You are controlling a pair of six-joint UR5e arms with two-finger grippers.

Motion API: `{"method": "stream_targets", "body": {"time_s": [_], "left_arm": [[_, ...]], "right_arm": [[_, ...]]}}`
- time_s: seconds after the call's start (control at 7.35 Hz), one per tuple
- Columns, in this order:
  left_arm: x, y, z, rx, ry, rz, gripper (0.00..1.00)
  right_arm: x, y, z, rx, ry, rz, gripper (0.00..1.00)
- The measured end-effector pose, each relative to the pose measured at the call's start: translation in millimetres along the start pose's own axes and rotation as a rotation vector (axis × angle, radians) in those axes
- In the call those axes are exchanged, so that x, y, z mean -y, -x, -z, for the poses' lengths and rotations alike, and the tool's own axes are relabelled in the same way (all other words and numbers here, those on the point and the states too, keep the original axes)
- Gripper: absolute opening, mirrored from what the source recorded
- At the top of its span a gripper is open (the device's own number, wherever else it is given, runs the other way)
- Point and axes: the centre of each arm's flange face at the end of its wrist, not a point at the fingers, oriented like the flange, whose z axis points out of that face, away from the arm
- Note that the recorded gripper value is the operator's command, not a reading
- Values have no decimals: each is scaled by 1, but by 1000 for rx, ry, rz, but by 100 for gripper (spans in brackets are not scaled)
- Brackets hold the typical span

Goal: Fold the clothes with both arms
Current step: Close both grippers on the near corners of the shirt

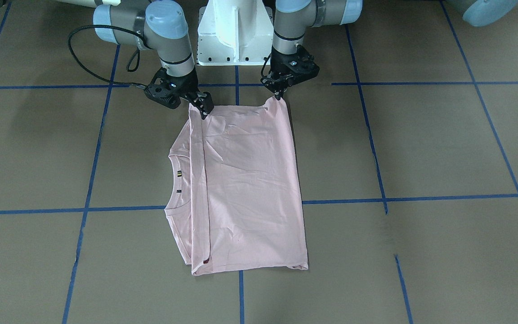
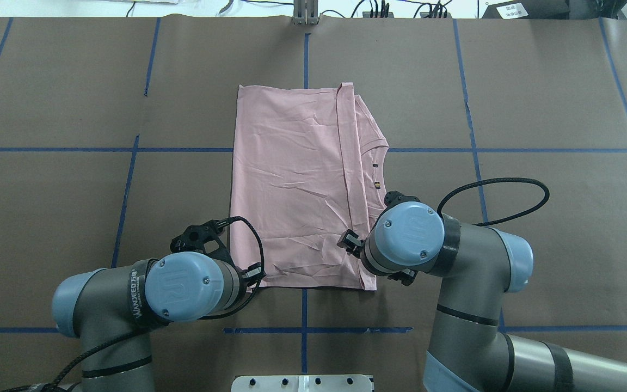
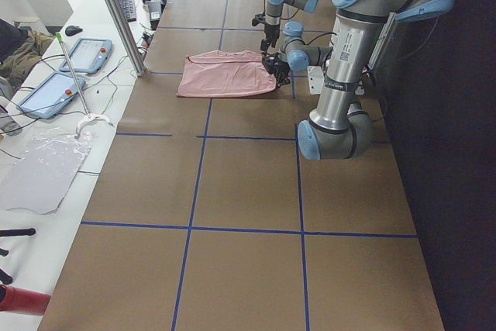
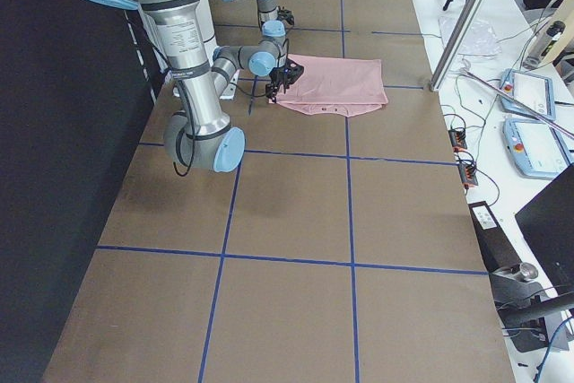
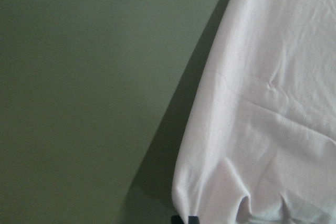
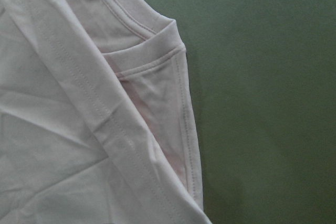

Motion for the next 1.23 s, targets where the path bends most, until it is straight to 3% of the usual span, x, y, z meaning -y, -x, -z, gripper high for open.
{"method": "stream_targets", "body": {"time_s": [0.27,0.68,0.95,1.23], "left_arm": [[0,0,0,0,0,0,0],[0,1,0,0,1,0,0],[0,1,-1,1,1,0,0],[0,1,-1,1,0,0,0]], "right_arm": [[-2,9,-14,-21,-5,-3,100],[-2,8,-20,-32,-8,-4,84],[-3,7,-21,-35,-7,-2,64],[-4,7,-21,-35,-5,-1,23]]}}
